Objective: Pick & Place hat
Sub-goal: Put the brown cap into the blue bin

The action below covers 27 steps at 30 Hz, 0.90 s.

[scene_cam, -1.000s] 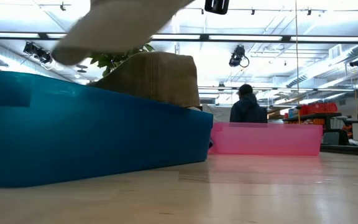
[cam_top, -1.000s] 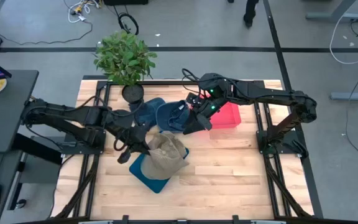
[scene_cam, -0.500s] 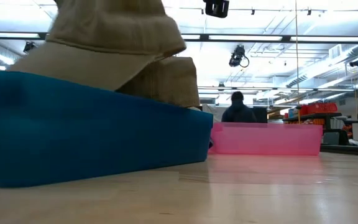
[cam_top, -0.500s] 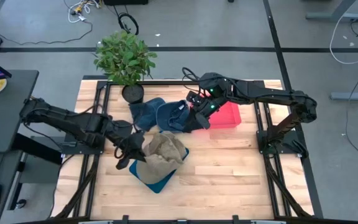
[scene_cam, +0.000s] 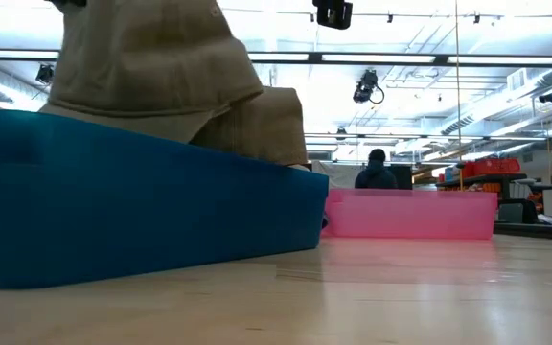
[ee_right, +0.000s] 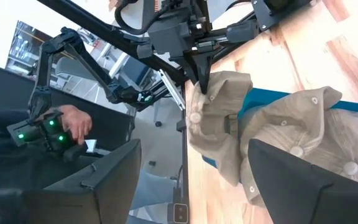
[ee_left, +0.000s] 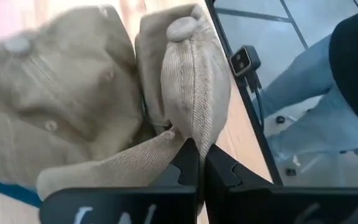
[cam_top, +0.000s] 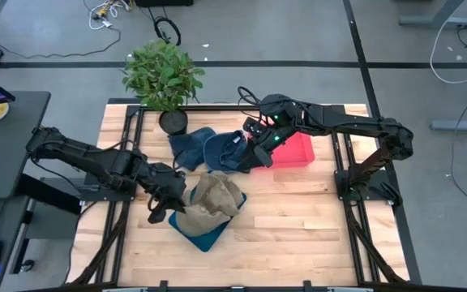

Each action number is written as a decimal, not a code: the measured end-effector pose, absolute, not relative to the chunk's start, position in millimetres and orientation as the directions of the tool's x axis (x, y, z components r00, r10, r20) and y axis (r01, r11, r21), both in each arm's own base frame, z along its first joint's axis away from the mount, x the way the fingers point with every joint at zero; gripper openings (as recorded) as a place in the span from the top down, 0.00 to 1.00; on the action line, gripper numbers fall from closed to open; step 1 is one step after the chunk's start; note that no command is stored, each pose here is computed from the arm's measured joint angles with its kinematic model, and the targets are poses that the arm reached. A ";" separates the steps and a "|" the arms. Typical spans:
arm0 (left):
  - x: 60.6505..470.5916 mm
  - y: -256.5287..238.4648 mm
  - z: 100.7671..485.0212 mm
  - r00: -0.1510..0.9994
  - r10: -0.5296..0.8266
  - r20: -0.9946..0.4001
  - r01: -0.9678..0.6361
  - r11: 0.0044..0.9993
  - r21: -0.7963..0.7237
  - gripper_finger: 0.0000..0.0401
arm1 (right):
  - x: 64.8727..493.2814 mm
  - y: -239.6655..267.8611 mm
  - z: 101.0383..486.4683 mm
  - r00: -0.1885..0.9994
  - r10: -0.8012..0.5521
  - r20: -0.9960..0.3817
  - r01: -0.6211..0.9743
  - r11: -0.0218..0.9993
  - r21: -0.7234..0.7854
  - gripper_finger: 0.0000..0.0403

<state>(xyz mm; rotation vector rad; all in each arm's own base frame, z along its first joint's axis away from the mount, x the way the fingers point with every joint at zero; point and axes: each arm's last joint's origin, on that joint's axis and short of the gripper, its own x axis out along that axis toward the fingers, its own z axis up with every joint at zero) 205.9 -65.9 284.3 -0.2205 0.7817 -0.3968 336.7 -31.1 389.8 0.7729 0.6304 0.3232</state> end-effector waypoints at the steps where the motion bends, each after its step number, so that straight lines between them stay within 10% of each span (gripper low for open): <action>1: 206.7 -65.8 285.1 0.654 -0.417 -0.631 0.268 0.908 -0.323 0.99 | 336.7 -31.1 389.8 0.771 0.489 -0.407 -0.045 0.680 0.732 0.27; 27: 210.3 -61.5 231.3 0.712 -0.279 -0.645 0.131 0.954 -0.268 0.95 | 336.9 -31.1 389.9 0.773 0.488 -0.405 -0.047 0.681 0.731 0.27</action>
